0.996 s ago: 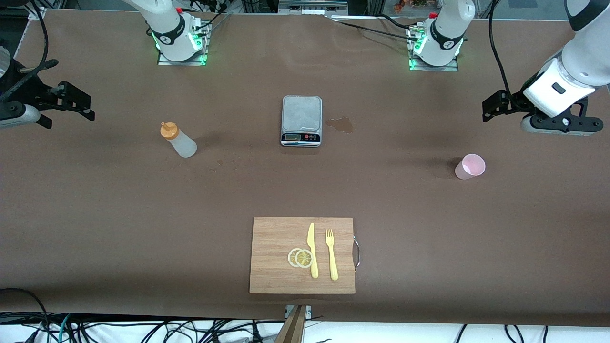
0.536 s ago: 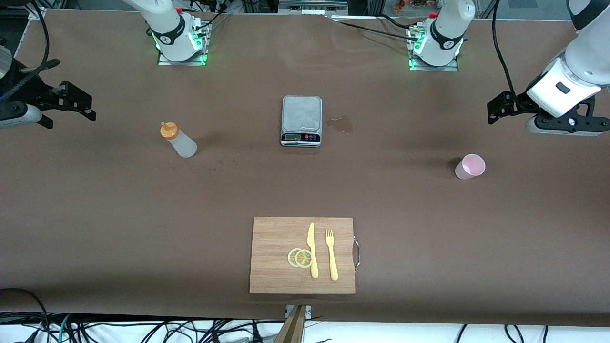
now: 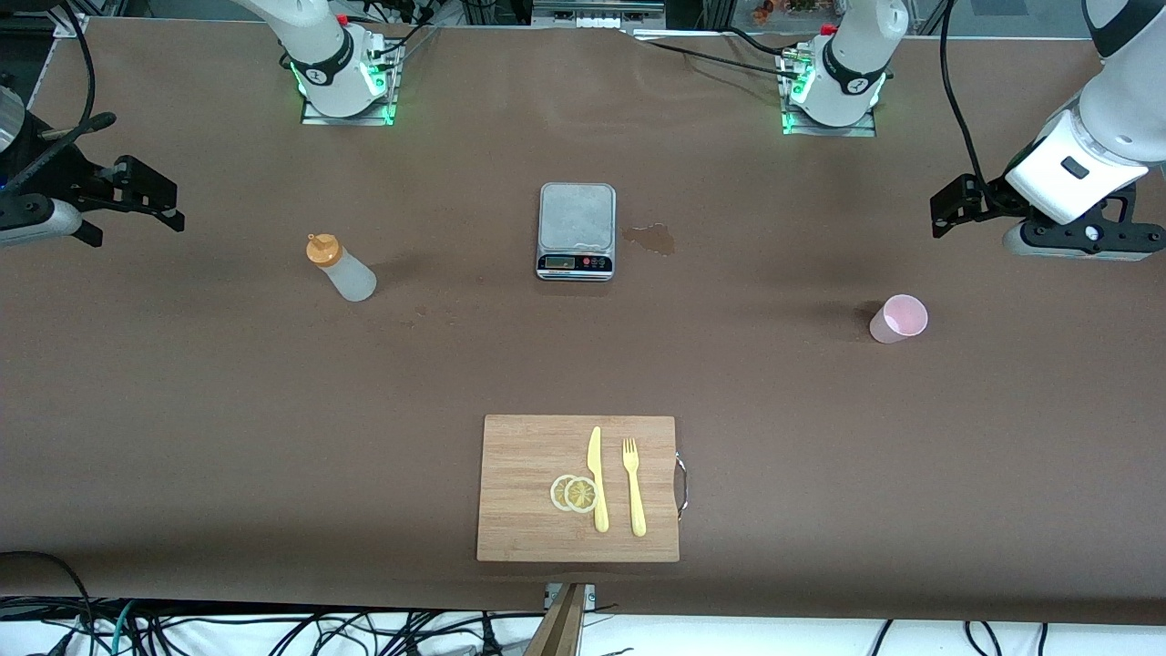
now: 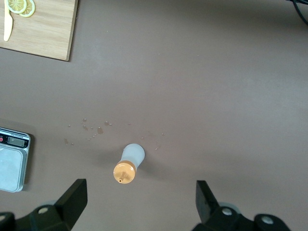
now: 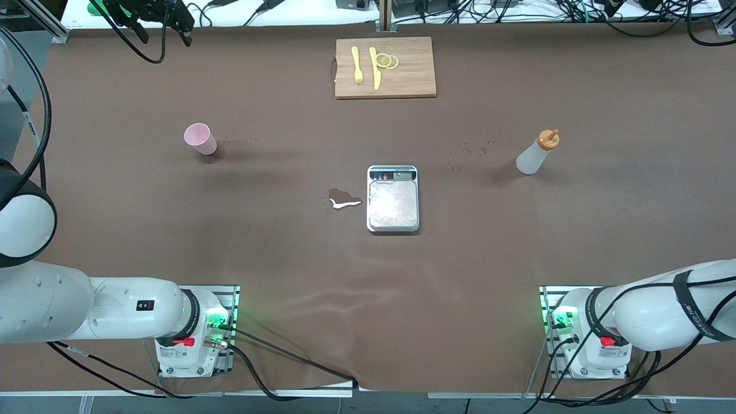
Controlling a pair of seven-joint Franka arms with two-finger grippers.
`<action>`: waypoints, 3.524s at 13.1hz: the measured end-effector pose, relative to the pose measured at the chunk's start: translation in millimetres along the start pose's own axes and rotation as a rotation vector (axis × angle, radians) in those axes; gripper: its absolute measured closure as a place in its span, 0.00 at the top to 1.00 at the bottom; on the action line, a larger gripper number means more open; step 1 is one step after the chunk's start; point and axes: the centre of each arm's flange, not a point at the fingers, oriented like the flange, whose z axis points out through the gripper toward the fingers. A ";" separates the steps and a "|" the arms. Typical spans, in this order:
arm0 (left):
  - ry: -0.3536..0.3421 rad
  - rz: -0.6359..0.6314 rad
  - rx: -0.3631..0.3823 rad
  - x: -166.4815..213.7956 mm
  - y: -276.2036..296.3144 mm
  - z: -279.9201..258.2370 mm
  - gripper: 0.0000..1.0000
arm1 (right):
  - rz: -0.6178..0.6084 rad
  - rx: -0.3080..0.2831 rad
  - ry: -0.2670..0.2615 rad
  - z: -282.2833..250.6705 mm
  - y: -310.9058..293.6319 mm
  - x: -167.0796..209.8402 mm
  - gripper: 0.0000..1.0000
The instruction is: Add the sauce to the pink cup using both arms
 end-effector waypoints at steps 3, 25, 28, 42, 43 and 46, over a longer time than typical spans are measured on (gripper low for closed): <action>-0.001 -0.001 -0.019 0.1 1.9 -0.2 1.00 | 0.001 0.000 -0.001 0.5 0.7 0.2 1.00; -0.002 -0.002 -0.022 1.3 1.4 0.7 1.00 | 0.002 -0.001 -0.004 2.7 0.5 1.2 1.00; -0.003 -0.002 -0.022 1.5 1.4 1.0 1.00 | 0.002 -0.001 -0.004 2.7 0.5 1.2 1.00; -0.063 0.093 -0.062 48.6 -89.2 137.1 1.00 | 0.002 -0.001 -0.004 2.7 0.6 1.5 1.00; -0.061 0.127 -0.048 47.2 -96.8 156.4 1.00 | 0.002 -0.001 -0.004 2.7 0.6 1.5 1.00; -0.088 0.217 -0.046 42.2 -103.9 200.0 1.00 | 0.002 -0.001 -0.004 2.7 0.7 1.5 1.00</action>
